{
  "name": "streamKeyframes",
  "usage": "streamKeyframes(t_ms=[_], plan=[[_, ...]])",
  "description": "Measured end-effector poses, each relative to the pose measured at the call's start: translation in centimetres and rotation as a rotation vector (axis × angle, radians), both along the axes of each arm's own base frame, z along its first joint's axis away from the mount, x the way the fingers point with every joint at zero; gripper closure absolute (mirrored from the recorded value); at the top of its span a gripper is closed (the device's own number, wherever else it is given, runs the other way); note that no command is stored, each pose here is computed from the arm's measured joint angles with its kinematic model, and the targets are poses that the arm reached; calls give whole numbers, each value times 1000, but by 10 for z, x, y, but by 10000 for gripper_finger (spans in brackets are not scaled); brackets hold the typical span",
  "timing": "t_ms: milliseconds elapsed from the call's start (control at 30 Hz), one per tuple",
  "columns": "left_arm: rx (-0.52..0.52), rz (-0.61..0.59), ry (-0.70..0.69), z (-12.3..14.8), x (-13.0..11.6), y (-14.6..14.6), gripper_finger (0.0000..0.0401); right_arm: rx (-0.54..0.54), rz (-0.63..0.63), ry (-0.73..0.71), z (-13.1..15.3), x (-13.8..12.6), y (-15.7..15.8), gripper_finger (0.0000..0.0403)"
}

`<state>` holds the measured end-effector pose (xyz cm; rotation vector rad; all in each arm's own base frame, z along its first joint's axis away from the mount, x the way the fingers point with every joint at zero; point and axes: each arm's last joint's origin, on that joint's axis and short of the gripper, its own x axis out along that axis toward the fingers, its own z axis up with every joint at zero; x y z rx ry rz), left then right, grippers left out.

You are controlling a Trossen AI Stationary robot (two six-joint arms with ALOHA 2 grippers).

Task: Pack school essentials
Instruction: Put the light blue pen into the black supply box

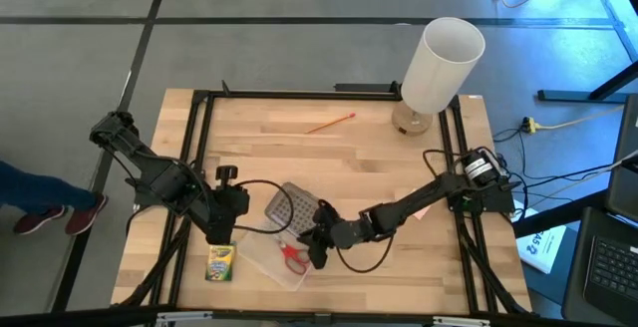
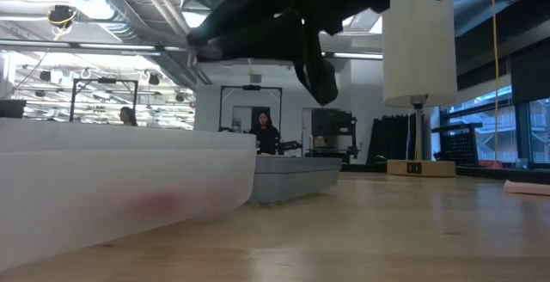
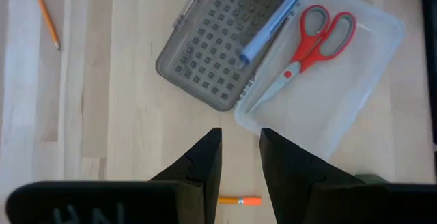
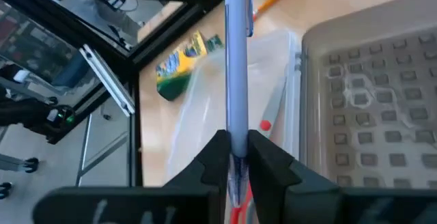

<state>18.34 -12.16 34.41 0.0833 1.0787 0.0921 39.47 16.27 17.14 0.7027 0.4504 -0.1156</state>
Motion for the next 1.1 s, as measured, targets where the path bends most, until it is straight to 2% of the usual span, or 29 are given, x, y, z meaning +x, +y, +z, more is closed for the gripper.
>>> streamKeyframes(t_ms=[400,500,667,933,1100], plan=[[-29,-10,-49,2,4,-4,307,13,14,19,-8,-4,12,357],[-28,-10,-49,2,4,-4,307,27,-27,15,-9,-7,18,357],[-28,-10,-49,2,4,-4,307,-10,-71,24,-14,-12,25,357],[-30,-10,-53,2,4,-4,307,-18,-71,41,-19,-12,26,357],[-36,-12,-64,3,5,-5,307,14,-77,54,-31,-9,29,357]])
